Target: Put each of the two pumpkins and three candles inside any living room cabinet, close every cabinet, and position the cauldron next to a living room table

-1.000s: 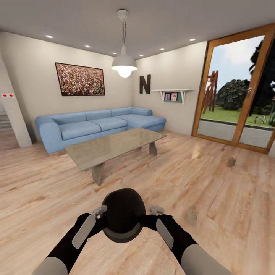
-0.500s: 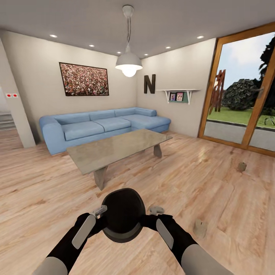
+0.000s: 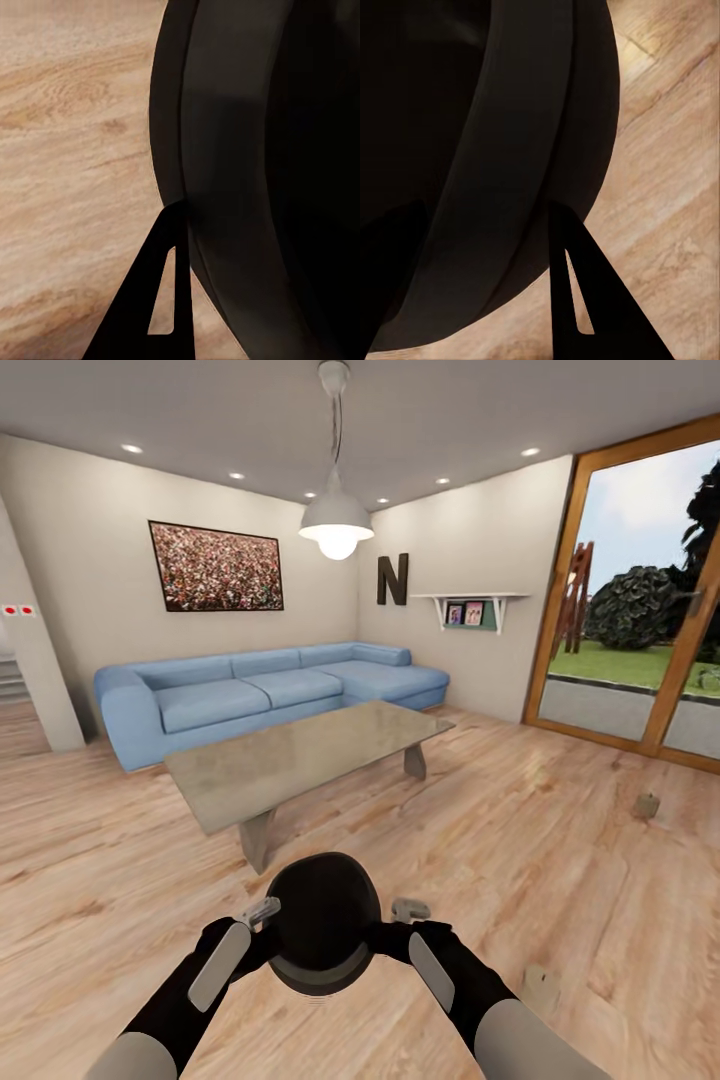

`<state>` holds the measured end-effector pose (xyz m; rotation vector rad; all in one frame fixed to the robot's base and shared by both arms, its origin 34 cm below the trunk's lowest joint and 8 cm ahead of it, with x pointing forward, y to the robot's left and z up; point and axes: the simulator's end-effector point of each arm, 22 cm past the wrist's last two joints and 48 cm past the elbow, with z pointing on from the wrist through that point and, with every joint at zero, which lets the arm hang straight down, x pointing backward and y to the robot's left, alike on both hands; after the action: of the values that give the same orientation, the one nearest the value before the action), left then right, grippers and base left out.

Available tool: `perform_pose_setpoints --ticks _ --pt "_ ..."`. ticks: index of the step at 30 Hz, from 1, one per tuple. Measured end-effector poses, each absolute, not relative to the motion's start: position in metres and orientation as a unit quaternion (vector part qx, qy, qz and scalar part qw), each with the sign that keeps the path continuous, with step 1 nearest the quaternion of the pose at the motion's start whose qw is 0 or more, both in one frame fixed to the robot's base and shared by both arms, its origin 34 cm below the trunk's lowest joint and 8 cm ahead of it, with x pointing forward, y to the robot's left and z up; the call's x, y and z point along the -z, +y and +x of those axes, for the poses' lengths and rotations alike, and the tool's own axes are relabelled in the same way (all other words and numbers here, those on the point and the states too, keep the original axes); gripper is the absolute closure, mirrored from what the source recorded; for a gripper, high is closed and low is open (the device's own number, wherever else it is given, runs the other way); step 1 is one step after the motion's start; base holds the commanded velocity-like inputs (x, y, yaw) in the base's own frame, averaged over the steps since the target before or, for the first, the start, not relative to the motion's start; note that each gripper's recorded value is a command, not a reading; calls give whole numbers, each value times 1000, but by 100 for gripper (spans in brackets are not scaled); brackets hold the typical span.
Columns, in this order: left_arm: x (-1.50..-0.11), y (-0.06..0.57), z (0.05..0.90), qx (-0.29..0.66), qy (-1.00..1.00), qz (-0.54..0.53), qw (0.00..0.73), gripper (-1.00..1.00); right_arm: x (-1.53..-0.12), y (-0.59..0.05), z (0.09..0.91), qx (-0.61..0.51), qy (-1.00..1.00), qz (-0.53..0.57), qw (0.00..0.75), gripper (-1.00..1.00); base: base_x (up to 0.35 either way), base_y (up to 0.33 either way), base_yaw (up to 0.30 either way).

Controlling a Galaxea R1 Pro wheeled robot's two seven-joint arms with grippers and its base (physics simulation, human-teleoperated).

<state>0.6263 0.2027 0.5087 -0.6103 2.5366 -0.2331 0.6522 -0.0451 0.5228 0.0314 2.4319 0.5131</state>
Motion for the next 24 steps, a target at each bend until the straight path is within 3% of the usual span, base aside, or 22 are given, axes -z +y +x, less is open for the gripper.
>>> perform_pose_setpoints --ticks 24 --pt "-504 200 624 91 936 -229 252 100 -521 -48 651 -190 929 6 317 100 217 60 0"
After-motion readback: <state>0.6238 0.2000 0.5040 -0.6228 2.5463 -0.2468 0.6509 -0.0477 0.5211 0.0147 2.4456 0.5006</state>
